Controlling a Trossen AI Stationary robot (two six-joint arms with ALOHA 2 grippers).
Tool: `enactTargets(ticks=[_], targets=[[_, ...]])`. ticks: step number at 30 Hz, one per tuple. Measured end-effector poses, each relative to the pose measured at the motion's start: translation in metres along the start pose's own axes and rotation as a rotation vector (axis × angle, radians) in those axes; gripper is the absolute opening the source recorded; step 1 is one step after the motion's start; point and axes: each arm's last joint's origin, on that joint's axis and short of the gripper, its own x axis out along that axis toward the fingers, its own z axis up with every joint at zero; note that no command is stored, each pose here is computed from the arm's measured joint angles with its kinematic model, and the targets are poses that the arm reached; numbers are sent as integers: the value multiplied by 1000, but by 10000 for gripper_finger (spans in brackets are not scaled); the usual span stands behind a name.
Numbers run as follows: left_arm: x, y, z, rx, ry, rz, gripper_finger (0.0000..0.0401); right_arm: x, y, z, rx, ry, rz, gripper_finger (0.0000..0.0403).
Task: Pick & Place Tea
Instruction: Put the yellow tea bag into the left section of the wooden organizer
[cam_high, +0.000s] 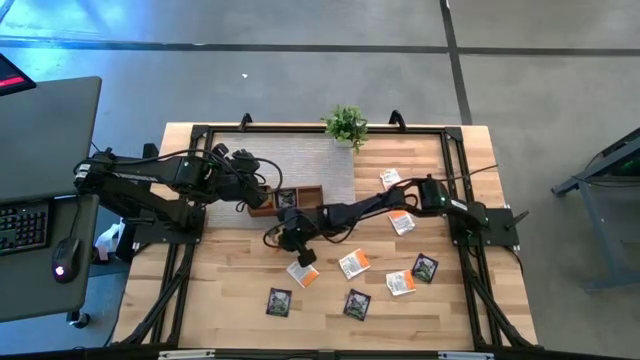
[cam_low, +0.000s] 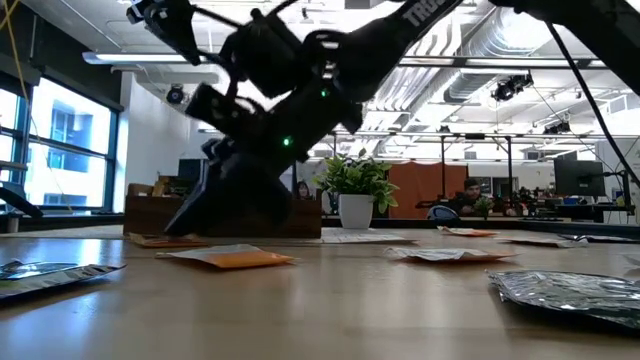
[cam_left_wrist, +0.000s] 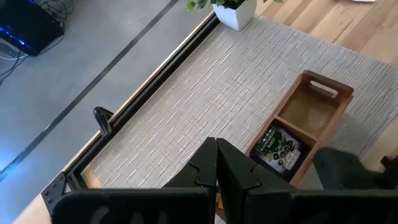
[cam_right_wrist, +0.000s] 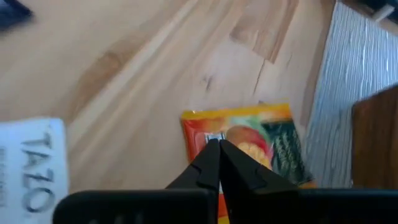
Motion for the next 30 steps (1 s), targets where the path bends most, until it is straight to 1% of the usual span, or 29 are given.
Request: enactTargets(ticks=[4, 7, 9, 12, 14, 16, 20, 23, 25, 28, 30], targets=[[0, 0, 0, 0, 8, -12, 0, -5, 11, 12, -14, -17, 28, 18], [0, -1, 0, -6, 15, -22, 0, -4, 32, 14, -35, 42, 71, 17], [0, -1, 0, -12, 15, -23, 0, -3, 43, 17, -66, 75, 16, 10], [-1, -2, -1, -22, 10, -29, 0, -3, 48, 29, -127, 45, -131, 3], [-4, -5, -2, -26, -2, -42, 0, -3, 46, 36, -160, 0, -189, 5], [-7, -8, -4, -34, -9, -58, 0, -4, 40, 38, -163, -27, -211, 7], [-19, -18, -11, -31, -24, -112, 0, -5, 18, 28, -18, -24, -233, 2], [-30, -26, -18, -33, -44, -161, 0, -5, 7, 17, 38, 19, -224, 3], [-37, -34, -24, -31, -62, -180, 0, -1, 6, 12, 42, 36, -236, 2], [-45, -47, -33, -49, -72, -221, 0, 12, 12, -1, 43, 67, -220, 2], [-49, -56, -44, -64, -86, -240, 0, 15, 16, -3, 37, 85, -216, 1]])
